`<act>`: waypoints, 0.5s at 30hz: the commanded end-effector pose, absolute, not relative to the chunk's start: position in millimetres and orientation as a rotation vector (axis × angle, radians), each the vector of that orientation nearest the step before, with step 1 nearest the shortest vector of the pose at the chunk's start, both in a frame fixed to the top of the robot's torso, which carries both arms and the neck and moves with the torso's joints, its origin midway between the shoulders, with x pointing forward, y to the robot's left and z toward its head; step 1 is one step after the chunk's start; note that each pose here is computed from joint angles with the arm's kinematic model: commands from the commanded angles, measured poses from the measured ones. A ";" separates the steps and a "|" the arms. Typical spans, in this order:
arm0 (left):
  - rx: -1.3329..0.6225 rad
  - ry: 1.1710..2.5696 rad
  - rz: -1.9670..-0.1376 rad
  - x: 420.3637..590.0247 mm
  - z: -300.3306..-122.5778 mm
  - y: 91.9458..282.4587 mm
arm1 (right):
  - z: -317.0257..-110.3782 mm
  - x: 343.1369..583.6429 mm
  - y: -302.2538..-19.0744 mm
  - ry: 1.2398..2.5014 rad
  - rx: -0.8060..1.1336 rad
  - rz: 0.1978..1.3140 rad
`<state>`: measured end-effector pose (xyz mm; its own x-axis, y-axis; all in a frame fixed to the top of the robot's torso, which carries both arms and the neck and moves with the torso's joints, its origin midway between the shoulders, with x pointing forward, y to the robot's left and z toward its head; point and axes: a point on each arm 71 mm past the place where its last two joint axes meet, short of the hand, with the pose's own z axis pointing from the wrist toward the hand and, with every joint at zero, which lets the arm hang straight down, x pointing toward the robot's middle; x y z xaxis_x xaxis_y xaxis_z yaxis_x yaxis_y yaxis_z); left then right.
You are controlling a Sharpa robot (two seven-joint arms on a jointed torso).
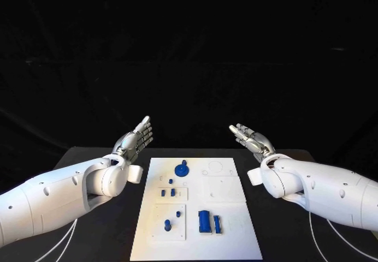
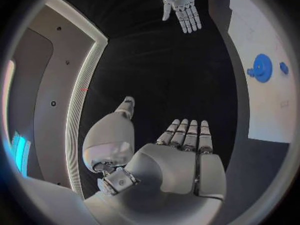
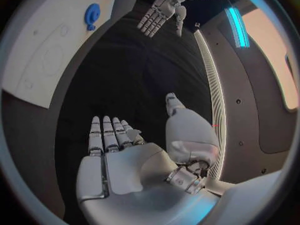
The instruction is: Assemble the parts on the task board
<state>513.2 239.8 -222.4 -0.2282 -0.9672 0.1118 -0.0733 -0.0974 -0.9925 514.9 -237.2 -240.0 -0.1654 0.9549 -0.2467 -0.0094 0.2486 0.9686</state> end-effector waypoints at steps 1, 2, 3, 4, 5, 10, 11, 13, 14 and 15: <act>-1.206 1.323 -1.375 507.4 -221.1 233.0 | -236.4 504.1 -226.4 1.357 1.015 1.157; -1.207 1.316 -1.365 504.7 -221.8 230.1 | -235.6 499.8 -222.3 1.341 1.036 1.168; -1.208 1.308 -1.355 501.7 -222.3 226.9 | -234.5 495.1 -218.1 1.323 1.058 1.178; -1.208 1.300 -1.344 498.4 -222.9 223.6 | -233.4 490.6 -214.1 1.307 1.080 1.188; -1.209 1.291 -1.332 494.8 -223.4 220.1 | -232.3 486.3 -210.6 1.292 1.100 1.196; -1.210 1.249 -1.274 476.7 -224.6 204.0 | -226.7 468.6 -197.1 1.237 1.180 1.222; -1.210 1.244 -1.266 474.0 -224.6 201.9 | -225.9 466.5 -195.6 1.231 1.189 1.224; -1.210 1.234 -1.252 469.4 -224.6 198.2 | -224.8 463.4 -193.5 1.222 1.202 1.227; -1.210 1.230 -1.246 467.6 -224.5 196.8 | -224.5 462.5 -192.9 1.220 1.206 1.228; -1.209 1.225 -1.239 465.3 -224.4 195.0 | -224.2 461.8 -192.5 1.218 1.209 1.229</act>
